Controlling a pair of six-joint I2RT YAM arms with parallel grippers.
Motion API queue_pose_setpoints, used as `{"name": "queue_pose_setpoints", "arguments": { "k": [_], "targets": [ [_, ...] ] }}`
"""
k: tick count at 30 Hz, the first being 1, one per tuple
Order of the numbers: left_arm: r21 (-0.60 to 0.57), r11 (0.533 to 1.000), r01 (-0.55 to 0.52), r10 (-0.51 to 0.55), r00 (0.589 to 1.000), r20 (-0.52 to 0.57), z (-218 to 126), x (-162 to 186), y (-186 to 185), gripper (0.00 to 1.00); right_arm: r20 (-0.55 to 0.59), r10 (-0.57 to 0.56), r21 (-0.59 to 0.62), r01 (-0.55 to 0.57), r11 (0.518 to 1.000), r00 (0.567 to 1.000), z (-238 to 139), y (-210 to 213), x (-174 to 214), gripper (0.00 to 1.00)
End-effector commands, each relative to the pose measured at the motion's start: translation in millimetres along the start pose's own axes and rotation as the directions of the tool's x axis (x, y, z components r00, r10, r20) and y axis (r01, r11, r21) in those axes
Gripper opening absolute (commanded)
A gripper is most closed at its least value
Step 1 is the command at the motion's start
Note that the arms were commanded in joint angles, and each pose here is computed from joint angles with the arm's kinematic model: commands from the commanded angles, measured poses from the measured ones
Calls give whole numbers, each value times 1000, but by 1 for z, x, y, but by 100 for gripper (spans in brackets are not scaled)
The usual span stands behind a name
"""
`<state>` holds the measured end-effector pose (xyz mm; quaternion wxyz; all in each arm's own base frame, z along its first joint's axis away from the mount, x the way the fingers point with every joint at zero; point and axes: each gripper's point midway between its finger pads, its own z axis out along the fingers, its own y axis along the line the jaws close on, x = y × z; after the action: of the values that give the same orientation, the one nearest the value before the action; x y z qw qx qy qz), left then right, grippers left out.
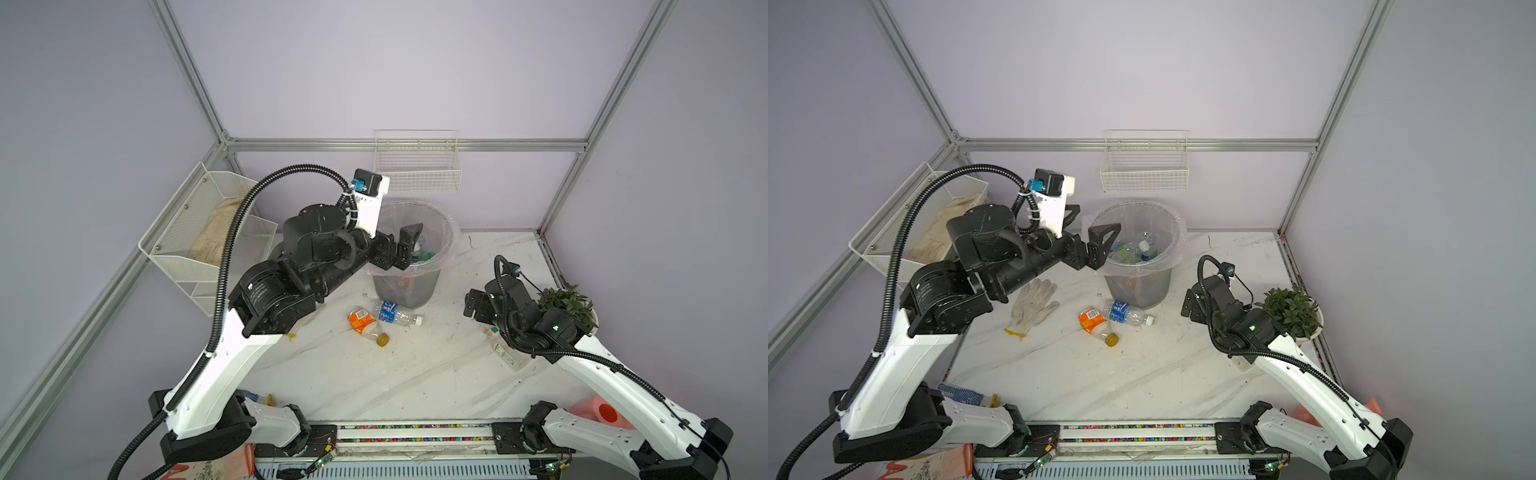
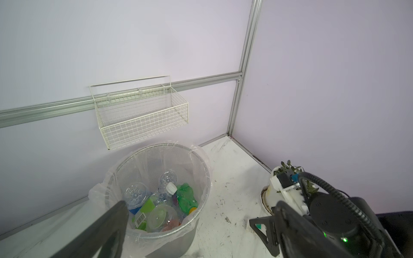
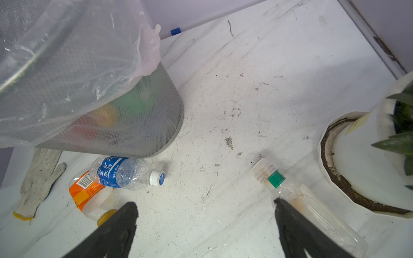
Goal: Throw the plastic bottles in the bin
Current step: 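Open the left gripper over the bin to drop the red-labelled bottle, then move the left gripper to the green-capped bottle while the right gripper draws back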
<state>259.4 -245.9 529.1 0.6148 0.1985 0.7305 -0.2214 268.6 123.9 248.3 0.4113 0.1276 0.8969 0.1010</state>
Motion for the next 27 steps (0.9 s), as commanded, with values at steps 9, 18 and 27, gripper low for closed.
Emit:
{"name": "queue_pose_setpoints", "arguments": {
  "k": [9, 18, 27],
  "targets": [
    [105, 991, 86, -62, 975, -213, 56, 110, -47, 100, 260, 137, 59, -157, 986, 956, -74, -35, -70, 97],
    [145, 946, 291, -221, 903, -369, 100, 188, -90, 100, 201, 152, 118, -178, 977, 968, -60, -43, -54, 98],
    [94, 871, 482, -366, 764, -531, 153, 267, -137, 100, 208, 264, 179, -302, 936, 942, -52, -76, -60, 97]
  ]
}}
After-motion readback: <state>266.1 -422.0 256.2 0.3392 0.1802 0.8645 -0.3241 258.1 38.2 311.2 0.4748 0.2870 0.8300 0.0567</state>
